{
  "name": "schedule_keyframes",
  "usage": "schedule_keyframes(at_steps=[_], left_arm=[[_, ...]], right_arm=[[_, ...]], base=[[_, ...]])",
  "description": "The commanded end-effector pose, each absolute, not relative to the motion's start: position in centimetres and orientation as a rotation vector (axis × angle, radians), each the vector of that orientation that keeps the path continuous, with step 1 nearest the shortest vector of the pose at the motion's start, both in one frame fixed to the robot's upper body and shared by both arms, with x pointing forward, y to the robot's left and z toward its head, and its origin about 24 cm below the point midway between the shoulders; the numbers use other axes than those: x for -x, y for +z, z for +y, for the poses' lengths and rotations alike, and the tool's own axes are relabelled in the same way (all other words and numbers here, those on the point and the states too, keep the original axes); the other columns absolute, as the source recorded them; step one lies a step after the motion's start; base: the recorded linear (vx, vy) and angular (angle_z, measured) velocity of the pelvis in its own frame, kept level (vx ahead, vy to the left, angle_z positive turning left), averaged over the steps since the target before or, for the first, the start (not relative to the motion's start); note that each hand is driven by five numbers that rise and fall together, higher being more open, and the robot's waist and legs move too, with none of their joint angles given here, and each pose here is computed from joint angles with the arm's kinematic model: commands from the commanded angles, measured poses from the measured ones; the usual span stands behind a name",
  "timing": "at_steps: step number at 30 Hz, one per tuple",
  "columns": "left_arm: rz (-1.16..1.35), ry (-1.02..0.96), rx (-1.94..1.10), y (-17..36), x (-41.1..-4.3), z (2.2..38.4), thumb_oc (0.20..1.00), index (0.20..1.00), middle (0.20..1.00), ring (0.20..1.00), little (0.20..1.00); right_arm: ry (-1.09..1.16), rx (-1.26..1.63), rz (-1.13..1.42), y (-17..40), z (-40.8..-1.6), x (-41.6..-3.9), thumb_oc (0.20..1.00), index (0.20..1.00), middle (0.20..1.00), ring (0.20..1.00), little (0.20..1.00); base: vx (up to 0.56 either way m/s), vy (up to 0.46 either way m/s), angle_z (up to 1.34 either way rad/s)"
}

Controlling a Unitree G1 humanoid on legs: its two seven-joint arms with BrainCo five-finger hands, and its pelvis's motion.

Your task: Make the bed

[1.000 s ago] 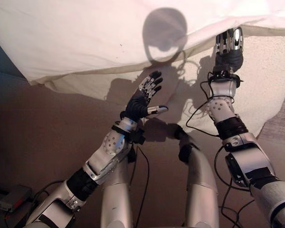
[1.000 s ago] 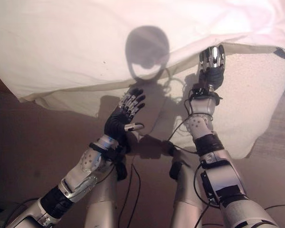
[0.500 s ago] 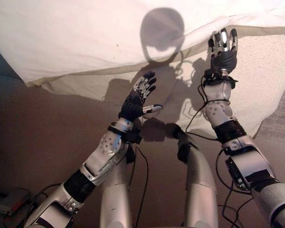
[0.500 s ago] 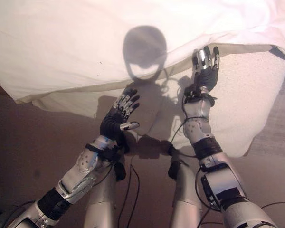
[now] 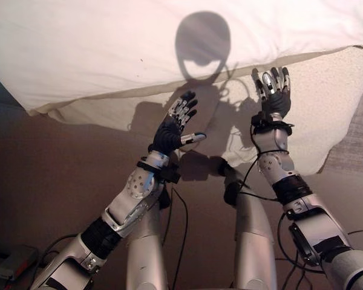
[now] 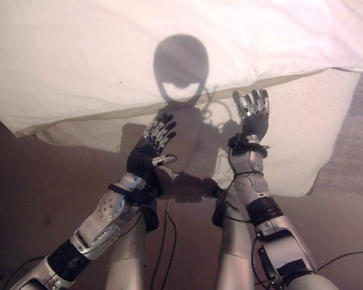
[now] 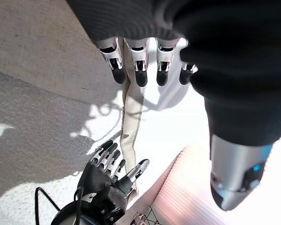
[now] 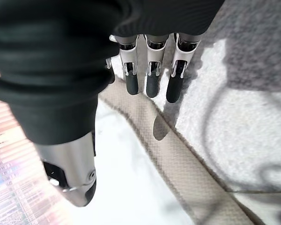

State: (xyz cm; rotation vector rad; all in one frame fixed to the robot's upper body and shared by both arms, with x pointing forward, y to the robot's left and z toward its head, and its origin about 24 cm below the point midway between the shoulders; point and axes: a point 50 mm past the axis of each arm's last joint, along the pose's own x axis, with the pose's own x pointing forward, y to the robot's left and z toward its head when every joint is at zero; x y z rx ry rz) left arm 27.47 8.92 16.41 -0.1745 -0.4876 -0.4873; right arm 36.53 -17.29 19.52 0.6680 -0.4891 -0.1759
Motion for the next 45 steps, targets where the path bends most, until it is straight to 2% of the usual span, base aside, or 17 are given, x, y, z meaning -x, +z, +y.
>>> schedule_keyframes(at_steps=[1, 26, 38, 45], left_arm=[[-0.605, -0.568, 0.205, 18.0, -25.0, 8.4, 1.000, 1.000, 1.000, 1.000, 1.000], [-0.592, -0.591, 0.215, 17.8, -24.8, 8.6, 1.000, 1.000, 1.000, 1.000, 1.000], [-0.585, -0.612, 0.228, 17.8, -24.6, 8.6, 1.000, 1.000, 1.000, 1.000, 1.000], [-0.590, -0.616, 0.223, 17.9, -24.5, 8.8, 1.000, 1.000, 1.000, 1.000, 1.000]], right_arm=[[-0.162, -0.715, -0.554, 21.0, -17.7, -36.2, 1.000, 1.000, 1.000, 1.000, 1.000], [-0.334, -0.827, -0.572, 24.5, -21.2, -38.9, 1.000, 1.000, 1.000, 1.000, 1.000], [-0.281, -0.876, -0.638, 27.2, -21.6, -39.1, 1.000, 1.000, 1.000, 1.000, 1.000], [-0.172, -0.938, -0.722, 28.5, -20.7, -38.3, 1.000, 1.000, 1.000, 1.000, 1.000]], base=[[0.00, 0.000, 0.00], [0.00, 0.000, 0.00], [0.00, 0.000, 0.00], [0.00, 0.000, 0.00]])
